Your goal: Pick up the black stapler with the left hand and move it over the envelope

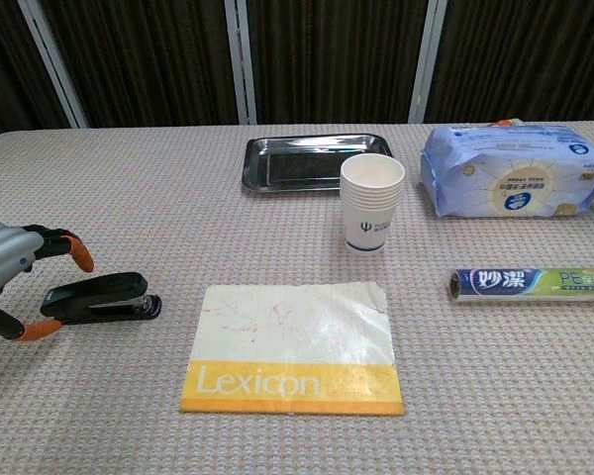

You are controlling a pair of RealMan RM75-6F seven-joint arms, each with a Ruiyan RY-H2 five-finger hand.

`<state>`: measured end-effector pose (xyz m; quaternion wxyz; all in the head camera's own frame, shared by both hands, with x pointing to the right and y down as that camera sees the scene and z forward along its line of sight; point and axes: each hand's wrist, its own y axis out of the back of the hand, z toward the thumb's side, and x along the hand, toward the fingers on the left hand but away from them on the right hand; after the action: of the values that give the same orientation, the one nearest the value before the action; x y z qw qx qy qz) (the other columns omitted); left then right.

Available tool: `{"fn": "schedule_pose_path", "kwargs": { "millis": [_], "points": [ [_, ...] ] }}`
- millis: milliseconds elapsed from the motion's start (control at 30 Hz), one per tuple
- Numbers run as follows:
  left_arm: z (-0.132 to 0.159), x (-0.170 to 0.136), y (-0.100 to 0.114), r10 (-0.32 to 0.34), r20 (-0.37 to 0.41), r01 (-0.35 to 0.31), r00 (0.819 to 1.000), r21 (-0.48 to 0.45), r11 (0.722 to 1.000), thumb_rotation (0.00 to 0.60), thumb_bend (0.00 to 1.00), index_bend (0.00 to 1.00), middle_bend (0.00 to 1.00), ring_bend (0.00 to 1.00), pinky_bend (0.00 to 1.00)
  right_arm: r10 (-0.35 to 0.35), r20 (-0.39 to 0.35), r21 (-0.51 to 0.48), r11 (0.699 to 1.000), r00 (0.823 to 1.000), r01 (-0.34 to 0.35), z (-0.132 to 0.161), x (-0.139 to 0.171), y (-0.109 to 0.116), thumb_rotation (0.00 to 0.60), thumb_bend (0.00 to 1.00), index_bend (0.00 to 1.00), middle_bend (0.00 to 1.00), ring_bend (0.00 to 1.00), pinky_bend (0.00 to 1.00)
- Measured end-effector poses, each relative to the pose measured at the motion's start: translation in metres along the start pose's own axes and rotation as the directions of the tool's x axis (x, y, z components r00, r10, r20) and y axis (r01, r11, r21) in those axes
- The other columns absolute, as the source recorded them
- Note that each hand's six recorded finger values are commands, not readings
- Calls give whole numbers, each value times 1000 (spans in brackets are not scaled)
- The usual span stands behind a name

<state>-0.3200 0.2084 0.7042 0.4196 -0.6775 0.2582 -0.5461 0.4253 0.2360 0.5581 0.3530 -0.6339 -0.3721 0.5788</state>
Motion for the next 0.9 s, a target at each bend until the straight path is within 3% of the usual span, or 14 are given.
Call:
{"fn": "schedule_pose_path", "kwargs": {
  "millis": [367,600,733,900],
  "points": [
    [22,20,-8,11,39,-10,999,-21,1000,600,401,520,391,332,474,13,0,4,1000,1000,-13,0,-1,-2,600,185,0,0,0,0],
    [36,21,7,102,78,-96,992,-77,992,600,425,589,447,387,514,21,0,3,1000,1000,-21,1,-3,-4,600,184,0,0,0,0],
    [61,12,29,190,169,-168,967,-133,977,600,423,592,453,391,517,22,-7,3,1000,1000,-22,3,-1,-4,600,184,0,0,0,0],
    [86,7,49,243,233,-206,942,-172,963,600,411,593,454,392,517,15,-8,-9,1000,1000,-15,3,0,-1,600,185,0,0,0,0]
  ]
}}
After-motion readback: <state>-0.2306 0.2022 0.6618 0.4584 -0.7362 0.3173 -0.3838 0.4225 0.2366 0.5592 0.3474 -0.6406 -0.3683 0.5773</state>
